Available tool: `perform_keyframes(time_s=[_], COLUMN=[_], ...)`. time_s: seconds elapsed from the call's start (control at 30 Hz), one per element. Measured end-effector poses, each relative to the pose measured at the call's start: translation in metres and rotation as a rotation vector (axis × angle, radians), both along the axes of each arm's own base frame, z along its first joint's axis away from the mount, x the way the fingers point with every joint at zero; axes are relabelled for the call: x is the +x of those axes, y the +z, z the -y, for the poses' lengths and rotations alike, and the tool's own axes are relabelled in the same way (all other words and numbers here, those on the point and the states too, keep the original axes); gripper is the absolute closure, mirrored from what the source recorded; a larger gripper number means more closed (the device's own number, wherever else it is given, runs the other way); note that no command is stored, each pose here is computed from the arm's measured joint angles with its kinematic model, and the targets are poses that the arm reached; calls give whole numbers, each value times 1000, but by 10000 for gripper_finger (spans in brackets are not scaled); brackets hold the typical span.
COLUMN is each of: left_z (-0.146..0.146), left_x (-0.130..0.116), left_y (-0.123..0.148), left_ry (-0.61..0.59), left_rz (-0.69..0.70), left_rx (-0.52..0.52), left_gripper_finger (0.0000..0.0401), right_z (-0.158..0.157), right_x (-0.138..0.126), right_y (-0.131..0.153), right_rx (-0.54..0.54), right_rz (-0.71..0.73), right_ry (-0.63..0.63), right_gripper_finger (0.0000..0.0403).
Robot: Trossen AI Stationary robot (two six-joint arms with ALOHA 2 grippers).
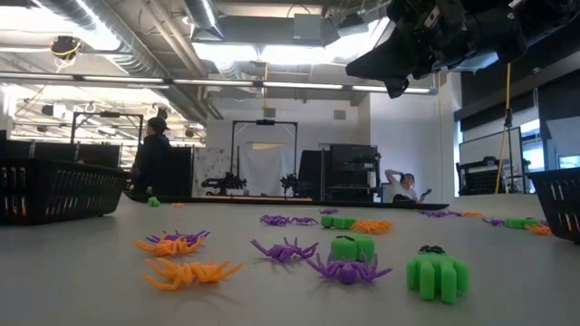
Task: Sort Halloween decoration
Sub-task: Put the purple spider toy into the bottom left black basket
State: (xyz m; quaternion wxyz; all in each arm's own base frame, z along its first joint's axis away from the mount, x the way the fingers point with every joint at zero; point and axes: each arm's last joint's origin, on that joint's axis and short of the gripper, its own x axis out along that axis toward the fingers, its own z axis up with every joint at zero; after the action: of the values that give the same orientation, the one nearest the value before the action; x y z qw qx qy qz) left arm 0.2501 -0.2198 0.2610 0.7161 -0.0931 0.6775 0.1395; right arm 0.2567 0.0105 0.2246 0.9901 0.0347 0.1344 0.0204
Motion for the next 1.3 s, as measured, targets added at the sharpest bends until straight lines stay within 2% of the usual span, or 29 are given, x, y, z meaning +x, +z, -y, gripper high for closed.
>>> perform_keyframes(time_s=[0.17,0.33,0.4,0.5,0.67,0.8,1.03,1.3], left_z=[-14,-33,-38,-47,-72,-80,-98,-95], left_x=[0,23,41,60,56,56,56,63], left_y=[39,46,35,6,-57,-77,-93,-132], left_ry=[-51,-111,-191,-293,-238,-197,-149,-218], left_rz=[334,441,497,563,483,547,557,452], left_rx=[37,41,-23,-146,-271,-329,-281,-239], left_gripper_finger=[287,287,287,287,287,288,297,298], right_z=[0,0,0,0,0,0,1,1], right_x=[0,0,0,0,-1,-1,-1,-1], right_y=[0,0,-1,-1,-3,-4,-3,-3], right_rx=[0,-3,-4,-4,-5,-6,-8,-17], right_rz=[-1,-3,-6,-6,-32,-38,-36,-35], right_ry=[0,1,1,1,1,-3,-10,-37], right_gripper_finger=[398,398,398,398,398,398,398,398])
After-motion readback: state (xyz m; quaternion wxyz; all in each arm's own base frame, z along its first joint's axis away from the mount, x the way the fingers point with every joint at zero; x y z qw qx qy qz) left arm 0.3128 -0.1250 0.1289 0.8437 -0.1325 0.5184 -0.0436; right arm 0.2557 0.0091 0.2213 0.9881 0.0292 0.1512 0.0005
